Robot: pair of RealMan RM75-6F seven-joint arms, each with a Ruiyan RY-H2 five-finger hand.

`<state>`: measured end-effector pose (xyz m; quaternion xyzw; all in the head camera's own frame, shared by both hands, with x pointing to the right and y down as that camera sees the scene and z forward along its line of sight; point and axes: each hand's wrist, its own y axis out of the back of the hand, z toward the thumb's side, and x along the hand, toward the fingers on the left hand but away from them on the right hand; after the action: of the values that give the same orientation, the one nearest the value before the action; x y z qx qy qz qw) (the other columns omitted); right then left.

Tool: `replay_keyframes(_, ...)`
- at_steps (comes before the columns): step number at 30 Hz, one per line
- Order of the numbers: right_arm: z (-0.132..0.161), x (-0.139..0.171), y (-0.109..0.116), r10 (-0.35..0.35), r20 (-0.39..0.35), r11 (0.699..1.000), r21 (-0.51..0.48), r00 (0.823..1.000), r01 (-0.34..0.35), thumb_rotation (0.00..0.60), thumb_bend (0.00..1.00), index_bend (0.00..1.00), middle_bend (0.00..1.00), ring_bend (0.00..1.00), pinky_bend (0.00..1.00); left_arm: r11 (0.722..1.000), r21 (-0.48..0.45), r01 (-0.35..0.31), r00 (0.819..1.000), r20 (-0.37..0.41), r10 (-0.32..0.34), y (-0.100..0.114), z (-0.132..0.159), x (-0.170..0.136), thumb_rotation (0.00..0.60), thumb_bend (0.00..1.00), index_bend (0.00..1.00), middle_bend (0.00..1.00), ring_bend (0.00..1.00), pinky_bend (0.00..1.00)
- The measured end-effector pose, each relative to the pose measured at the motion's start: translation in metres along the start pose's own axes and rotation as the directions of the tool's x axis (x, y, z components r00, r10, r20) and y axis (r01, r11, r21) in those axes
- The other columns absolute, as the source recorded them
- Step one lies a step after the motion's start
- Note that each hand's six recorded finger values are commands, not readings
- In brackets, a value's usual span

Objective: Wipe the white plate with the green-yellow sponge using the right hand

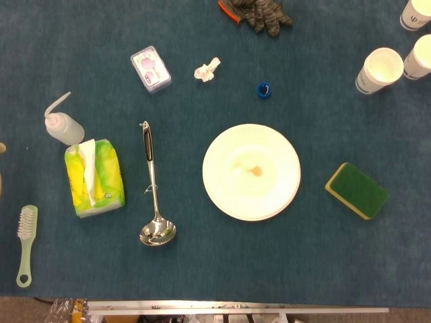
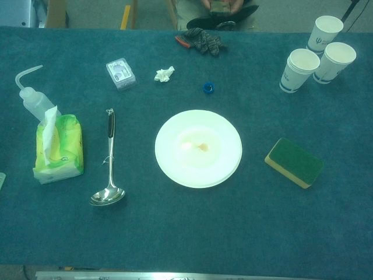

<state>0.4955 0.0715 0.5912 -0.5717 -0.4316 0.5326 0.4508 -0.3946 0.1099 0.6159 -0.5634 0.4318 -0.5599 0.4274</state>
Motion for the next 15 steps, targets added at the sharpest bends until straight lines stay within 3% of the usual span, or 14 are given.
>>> replay_keyframes(10,0.0023,0.0044,0.0021,0.005,-0.009,1.0,-0.01,1.0,-0.005,0.6,0.23,0.53,0.43,0.32,0.42,1.0,0.0,-0.007,1.0,0.007,0.007,0.0039,0.0001,-0.0024,0.6,0.49,0.33,0.28,0.2,0.16)
replay_keyframes(15,0.0082,0.0043,0.0028,0.013,-0.024,1.0,-0.01,1.0,-0.013,0.6,0.18,0.52,0.43,0.32,0.42,1.0,0.0,-0.009,1.0,0.004,0.009,0.0056,-0.0027,-0.0038,0.6,0.49,0.33,0.28,0.2,0.16)
